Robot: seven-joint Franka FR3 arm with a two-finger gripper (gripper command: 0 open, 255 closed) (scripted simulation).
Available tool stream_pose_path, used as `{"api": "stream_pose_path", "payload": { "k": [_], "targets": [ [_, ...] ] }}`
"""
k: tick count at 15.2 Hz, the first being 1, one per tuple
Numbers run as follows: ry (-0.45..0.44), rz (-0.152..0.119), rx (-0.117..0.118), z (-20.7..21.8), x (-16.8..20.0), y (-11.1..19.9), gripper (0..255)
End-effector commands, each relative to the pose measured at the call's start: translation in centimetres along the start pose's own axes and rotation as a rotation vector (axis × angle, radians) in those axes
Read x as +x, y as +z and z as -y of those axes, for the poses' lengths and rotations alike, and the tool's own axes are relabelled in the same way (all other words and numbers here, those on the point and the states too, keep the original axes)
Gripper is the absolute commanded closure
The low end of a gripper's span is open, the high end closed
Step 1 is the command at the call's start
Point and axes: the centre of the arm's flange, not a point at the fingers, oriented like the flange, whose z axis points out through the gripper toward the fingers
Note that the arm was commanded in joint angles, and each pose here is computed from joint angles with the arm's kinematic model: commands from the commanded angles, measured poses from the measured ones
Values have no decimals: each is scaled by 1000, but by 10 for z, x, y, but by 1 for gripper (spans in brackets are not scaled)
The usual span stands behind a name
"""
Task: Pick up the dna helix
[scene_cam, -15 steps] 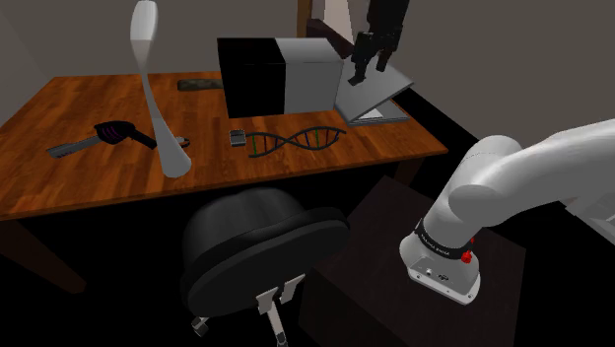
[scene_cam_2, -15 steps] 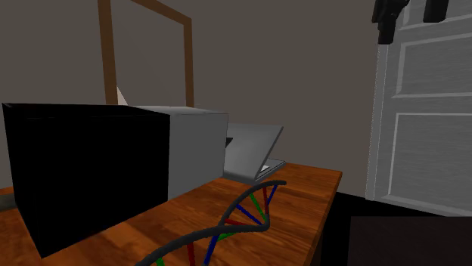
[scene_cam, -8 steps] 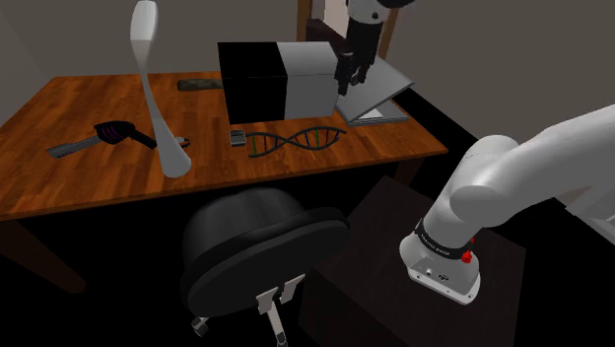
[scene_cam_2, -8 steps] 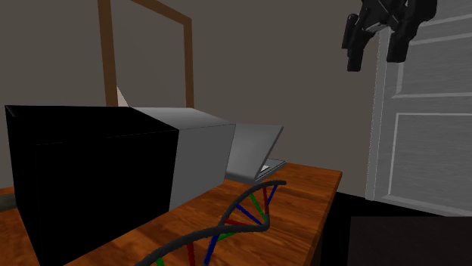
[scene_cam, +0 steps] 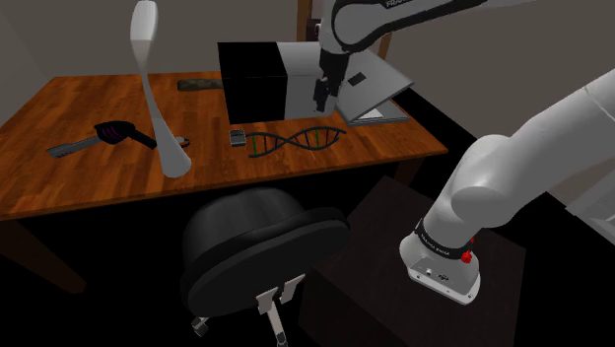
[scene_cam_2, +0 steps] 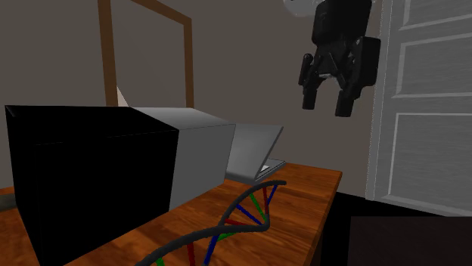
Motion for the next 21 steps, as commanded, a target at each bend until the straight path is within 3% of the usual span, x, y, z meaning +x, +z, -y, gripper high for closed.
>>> {"api": "stream_pose_path", "payload": {
  "k": [1, 17, 21],
  "targets": [
    [-46, -9, -11, 4, 18, 20, 0],
    [-393, -65, -100, 30, 149, 175, 0],
    [-393, -65, -100, 32, 147, 196, 0]
  ]
}}
